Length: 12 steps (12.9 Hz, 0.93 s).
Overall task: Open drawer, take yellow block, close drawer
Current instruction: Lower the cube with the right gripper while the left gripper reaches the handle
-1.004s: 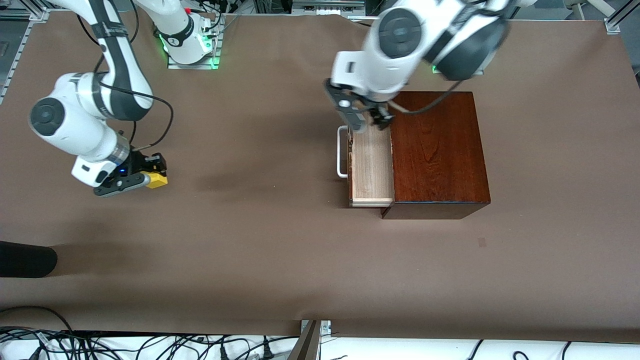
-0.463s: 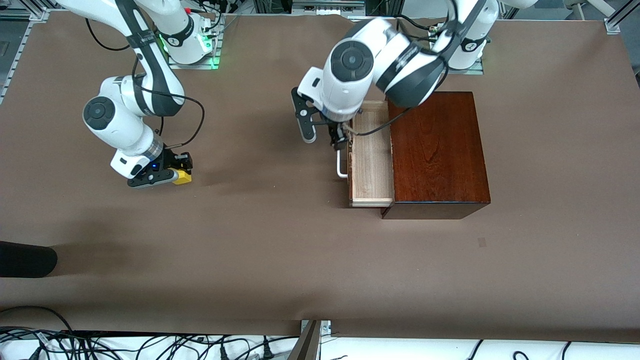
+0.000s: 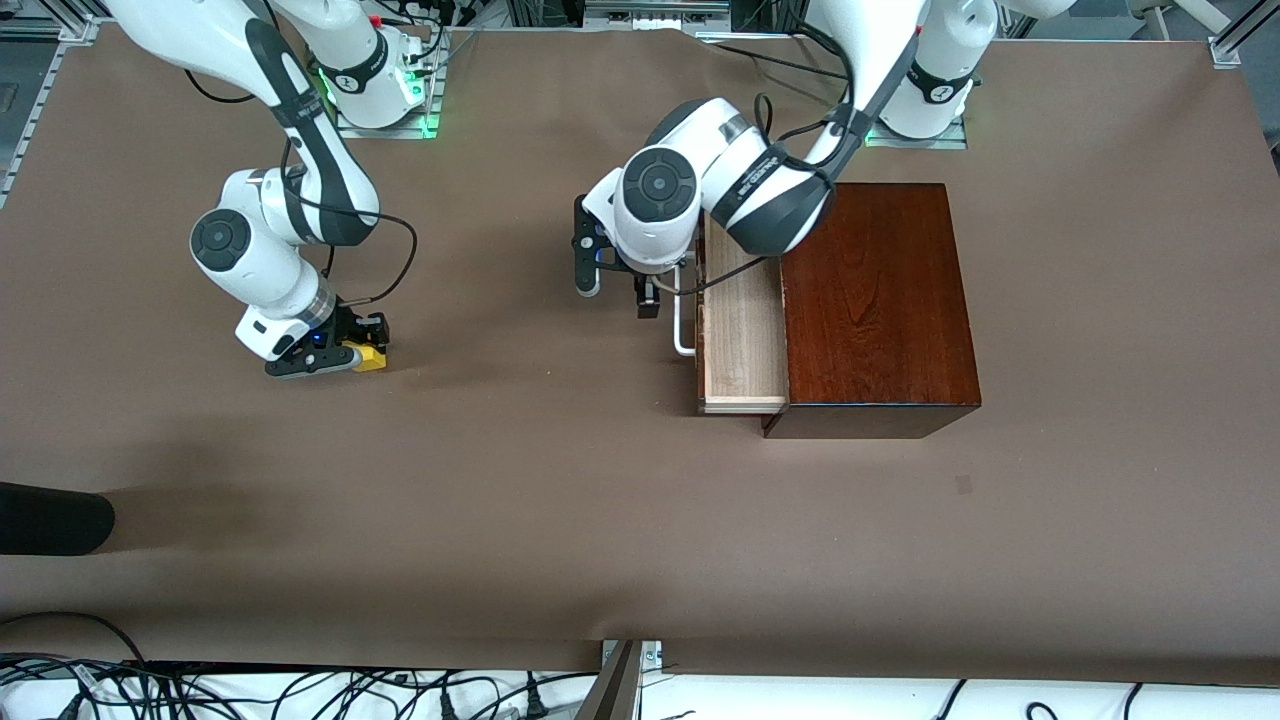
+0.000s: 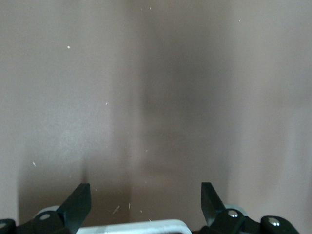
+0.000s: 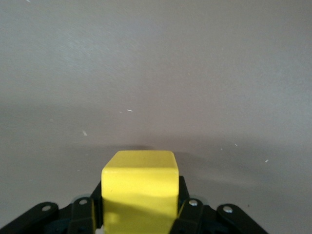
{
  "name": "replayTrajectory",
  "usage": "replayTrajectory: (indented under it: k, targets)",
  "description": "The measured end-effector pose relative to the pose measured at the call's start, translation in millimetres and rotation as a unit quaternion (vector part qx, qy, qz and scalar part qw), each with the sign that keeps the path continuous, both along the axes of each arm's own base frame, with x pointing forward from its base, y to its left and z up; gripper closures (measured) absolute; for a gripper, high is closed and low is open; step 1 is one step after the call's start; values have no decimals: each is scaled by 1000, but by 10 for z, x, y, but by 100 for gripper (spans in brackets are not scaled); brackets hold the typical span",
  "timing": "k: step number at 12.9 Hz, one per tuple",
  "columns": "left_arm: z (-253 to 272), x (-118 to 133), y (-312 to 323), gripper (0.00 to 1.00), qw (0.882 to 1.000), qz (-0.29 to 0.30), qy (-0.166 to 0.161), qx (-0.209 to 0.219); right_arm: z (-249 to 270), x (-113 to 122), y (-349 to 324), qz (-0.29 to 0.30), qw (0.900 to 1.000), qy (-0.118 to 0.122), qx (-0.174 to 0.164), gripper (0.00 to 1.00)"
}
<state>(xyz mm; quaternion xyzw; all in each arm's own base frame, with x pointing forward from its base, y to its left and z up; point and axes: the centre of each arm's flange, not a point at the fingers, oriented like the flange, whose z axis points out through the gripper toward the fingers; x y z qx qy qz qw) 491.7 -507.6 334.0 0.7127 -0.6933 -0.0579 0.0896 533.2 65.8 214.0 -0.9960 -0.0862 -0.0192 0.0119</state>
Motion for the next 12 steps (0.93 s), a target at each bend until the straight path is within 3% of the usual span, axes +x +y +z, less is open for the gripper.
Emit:
replayTrajectory:
  k: [7,11,12]
  targets:
    - [-537,-63,-14,0,993,-65,-36,86,-199,-34,-21,-4,1000,12,-4,44]
    - [-570,-45,87,0,989,-75,-34,122,-234,-40,-21,-4,1000,14,-4,44]
    - [-581,-27,133,0,989,-72,-29,129,-225,-32,-20,-5,1000,12,-4,37]
